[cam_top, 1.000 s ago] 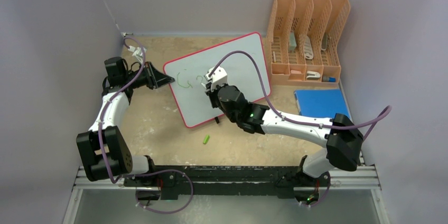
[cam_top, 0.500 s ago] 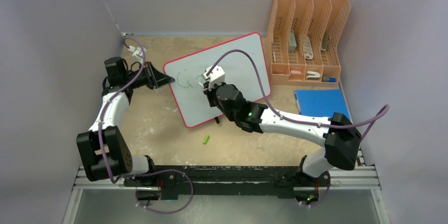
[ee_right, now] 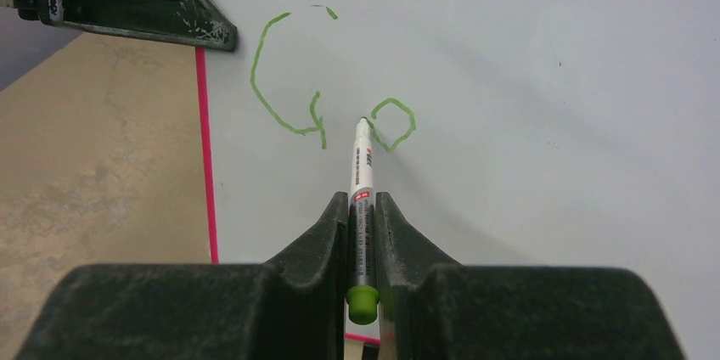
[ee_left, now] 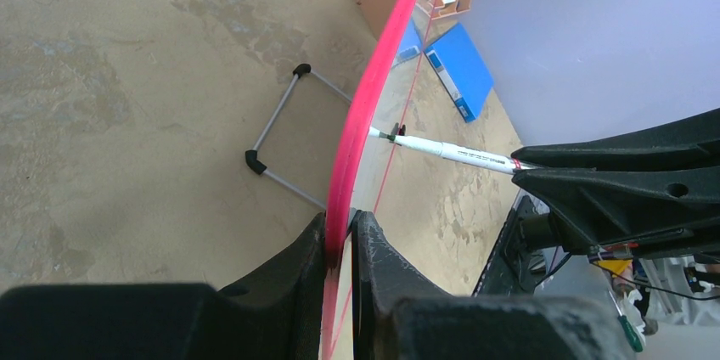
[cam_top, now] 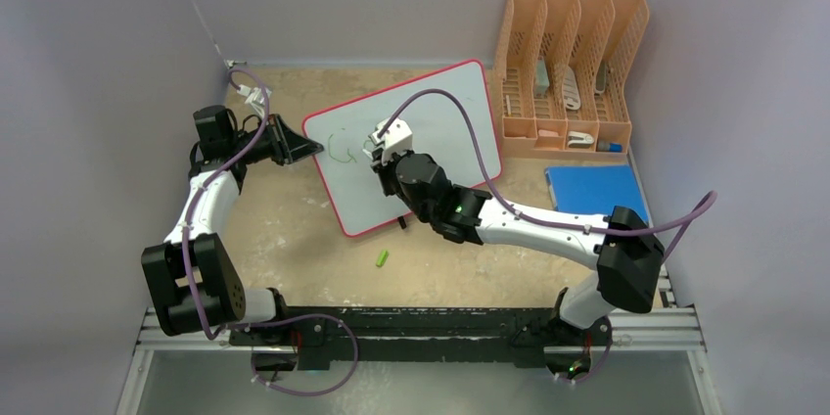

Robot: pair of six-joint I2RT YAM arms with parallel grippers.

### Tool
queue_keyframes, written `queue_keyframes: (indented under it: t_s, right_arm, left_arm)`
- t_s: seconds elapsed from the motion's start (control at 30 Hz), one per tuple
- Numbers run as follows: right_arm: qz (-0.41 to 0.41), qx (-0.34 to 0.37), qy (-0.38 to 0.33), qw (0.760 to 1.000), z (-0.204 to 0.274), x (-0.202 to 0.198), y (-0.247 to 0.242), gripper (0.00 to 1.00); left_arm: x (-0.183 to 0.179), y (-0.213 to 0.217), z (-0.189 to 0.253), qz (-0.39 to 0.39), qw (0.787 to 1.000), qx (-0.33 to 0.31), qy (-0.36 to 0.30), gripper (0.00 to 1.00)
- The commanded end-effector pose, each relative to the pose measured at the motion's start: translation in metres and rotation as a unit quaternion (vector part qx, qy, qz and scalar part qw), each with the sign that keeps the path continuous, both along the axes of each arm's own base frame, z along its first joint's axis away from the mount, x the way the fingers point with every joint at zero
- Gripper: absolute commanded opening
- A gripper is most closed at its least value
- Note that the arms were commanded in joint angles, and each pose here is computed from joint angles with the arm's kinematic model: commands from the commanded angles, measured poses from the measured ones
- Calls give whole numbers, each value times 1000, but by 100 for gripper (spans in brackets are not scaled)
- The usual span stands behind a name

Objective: Write a sentence on the whiteboard

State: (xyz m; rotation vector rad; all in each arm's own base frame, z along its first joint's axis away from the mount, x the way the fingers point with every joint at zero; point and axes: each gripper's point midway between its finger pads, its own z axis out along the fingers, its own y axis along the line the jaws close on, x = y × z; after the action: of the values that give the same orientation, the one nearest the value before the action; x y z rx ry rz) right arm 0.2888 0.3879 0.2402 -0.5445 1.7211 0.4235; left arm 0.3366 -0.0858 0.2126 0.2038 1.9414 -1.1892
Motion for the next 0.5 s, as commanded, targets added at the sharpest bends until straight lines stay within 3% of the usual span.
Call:
queue_keyframes:
  t_s: [0.0,0.47]
  right_arm:
    - [-10,35,-22,999,31,5,3,0]
    - [-27,36,-27,999,34,7,-4,0]
  left_arm:
    - [2,-3,-4,4,1000,15,0,0]
    - [2,-3,-4,5,1000,16,2,0]
